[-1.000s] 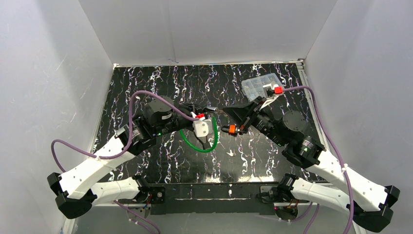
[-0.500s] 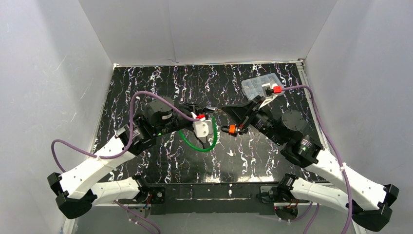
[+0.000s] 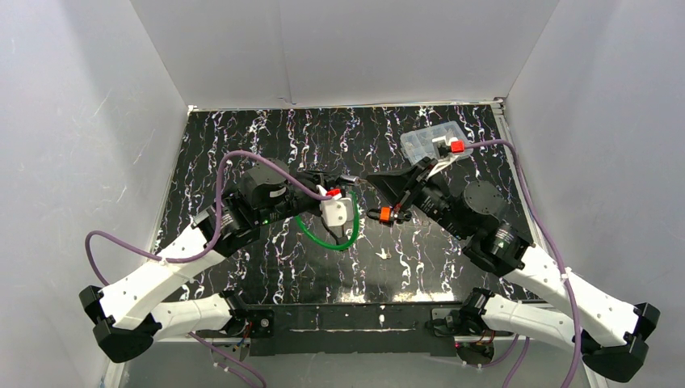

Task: Unlock with the key
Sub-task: Unlock the lock.

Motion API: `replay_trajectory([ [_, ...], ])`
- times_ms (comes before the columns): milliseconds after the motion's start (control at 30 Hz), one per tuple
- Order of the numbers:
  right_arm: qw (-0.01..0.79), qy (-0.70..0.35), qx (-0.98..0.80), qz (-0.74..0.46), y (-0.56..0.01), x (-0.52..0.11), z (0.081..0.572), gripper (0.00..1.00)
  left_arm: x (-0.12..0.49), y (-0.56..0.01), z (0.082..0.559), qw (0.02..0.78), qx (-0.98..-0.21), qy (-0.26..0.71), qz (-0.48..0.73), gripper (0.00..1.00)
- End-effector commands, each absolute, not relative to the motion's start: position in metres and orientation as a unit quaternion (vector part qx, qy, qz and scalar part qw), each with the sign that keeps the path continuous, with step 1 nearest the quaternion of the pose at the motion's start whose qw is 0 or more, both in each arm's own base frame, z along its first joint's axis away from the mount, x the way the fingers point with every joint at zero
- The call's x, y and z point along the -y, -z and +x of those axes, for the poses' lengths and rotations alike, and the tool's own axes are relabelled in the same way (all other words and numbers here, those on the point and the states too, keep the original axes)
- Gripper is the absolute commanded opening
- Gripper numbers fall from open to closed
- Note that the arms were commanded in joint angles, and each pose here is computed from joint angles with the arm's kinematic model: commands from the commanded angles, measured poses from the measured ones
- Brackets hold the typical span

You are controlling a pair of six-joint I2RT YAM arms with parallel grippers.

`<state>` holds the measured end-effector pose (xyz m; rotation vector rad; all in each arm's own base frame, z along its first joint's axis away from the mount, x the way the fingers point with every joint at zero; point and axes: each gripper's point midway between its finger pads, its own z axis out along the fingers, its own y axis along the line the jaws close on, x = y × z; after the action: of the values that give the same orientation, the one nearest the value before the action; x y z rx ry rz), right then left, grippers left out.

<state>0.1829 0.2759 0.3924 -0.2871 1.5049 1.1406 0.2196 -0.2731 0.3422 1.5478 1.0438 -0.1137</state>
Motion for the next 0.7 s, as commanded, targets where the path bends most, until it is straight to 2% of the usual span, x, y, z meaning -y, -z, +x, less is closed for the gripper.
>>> replay_trajectory([
  [0, 0.597, -0.501, -0.619, -0.099, -0.421, -0.274, 0.187, 0.01, 0.28, -0.366, 0.214, 0.624, -0.416, 0.061, 0.658, 0.0],
  [667, 0.59, -0.492, -0.63, -0.113, -0.408, -0.288, 0.194, 0.01, 0.281, -0.365, 0.21, 0.625, -0.408, 0.064, 0.662, 0.0],
])
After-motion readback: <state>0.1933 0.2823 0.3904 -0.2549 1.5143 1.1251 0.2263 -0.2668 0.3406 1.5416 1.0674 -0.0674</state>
